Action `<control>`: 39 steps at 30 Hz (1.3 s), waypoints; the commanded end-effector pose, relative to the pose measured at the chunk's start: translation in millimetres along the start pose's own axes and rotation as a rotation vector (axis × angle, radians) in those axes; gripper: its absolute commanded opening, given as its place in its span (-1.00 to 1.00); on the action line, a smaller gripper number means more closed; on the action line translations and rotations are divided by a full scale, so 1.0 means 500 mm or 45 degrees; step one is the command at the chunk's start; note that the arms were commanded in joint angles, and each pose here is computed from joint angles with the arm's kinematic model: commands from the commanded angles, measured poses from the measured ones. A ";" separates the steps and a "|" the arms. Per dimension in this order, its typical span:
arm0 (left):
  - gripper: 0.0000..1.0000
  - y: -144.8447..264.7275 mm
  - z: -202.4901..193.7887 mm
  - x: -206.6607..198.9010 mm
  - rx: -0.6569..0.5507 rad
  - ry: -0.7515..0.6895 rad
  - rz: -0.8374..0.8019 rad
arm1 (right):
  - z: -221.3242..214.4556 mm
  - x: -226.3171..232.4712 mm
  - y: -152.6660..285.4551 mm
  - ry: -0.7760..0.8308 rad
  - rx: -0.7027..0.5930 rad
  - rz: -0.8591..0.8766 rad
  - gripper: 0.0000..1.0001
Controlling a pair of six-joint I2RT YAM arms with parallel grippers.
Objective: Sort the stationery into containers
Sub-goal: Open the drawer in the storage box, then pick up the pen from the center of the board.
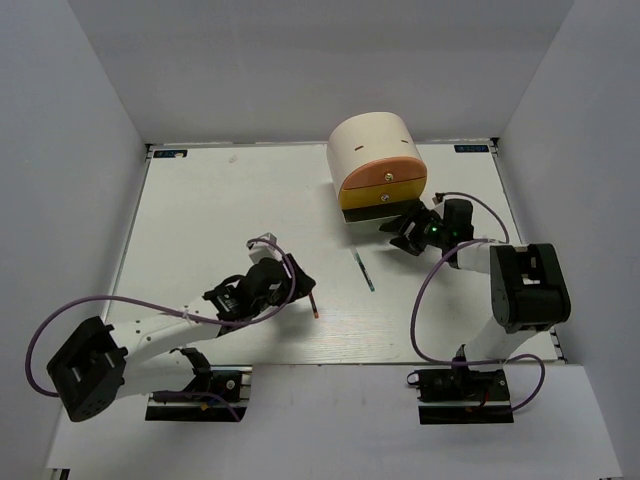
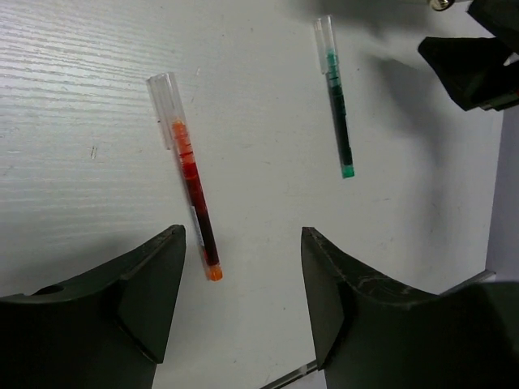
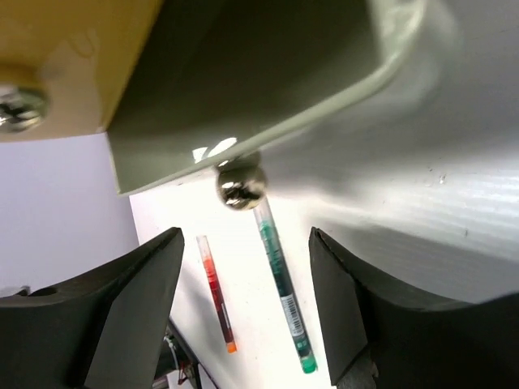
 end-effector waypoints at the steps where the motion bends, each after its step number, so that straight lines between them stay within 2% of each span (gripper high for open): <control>1: 0.39 -0.010 0.014 -0.017 -0.014 0.005 0.043 | 0.005 0.012 0.025 0.056 -0.034 0.017 0.39; 7: 0.39 -0.046 0.008 -0.002 0.063 -0.027 0.311 | -0.014 0.028 0.069 0.125 -0.030 0.024 0.41; 8: 0.36 -0.052 0.017 -0.023 0.065 0.004 0.324 | -0.015 0.031 0.075 0.129 -0.027 0.024 0.39; 9: 0.34 -0.065 0.002 0.001 0.111 -0.027 0.439 | -0.017 0.035 0.082 0.156 -0.029 0.032 0.34; 13: 0.01 -0.101 0.001 -0.011 0.173 -0.046 0.621 | -0.033 0.048 0.109 0.207 -0.020 0.061 0.16; 15: -0.02 -0.111 -0.005 -0.006 0.206 -0.060 0.690 | -0.037 0.060 0.130 0.264 -0.037 0.089 0.10; 20: -0.02 -0.126 -0.012 -0.003 0.230 -0.077 0.734 | -0.047 0.077 0.168 0.442 -0.065 0.132 0.07; 23: 0.04 -0.130 -0.011 -0.006 0.240 -0.085 0.754 | -0.055 0.082 0.188 0.483 -0.074 0.145 0.07; 29: 0.02 -0.149 -0.034 0.016 0.283 -0.113 0.800 | -0.069 0.080 0.205 0.495 -0.095 0.164 0.07; 33: -0.14 -0.159 -0.034 0.009 0.286 -0.113 0.776 | -0.054 0.091 0.222 0.543 -0.146 0.180 0.07; 37: -0.58 -0.156 -0.031 0.005 0.274 -0.104 0.753 | -0.046 0.107 0.237 0.613 -0.172 0.206 0.07; 39: -0.67 -0.151 -0.023 -0.005 0.251 -0.089 0.712 | -0.042 0.119 0.246 0.637 -0.171 0.224 0.10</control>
Point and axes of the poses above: each gripper's point midway between its finger pads, its own y axis back along the fingers, its own x axis along the line the jaws close on, z = x × y, the point moved 6 cm from there along y, back along the fingers
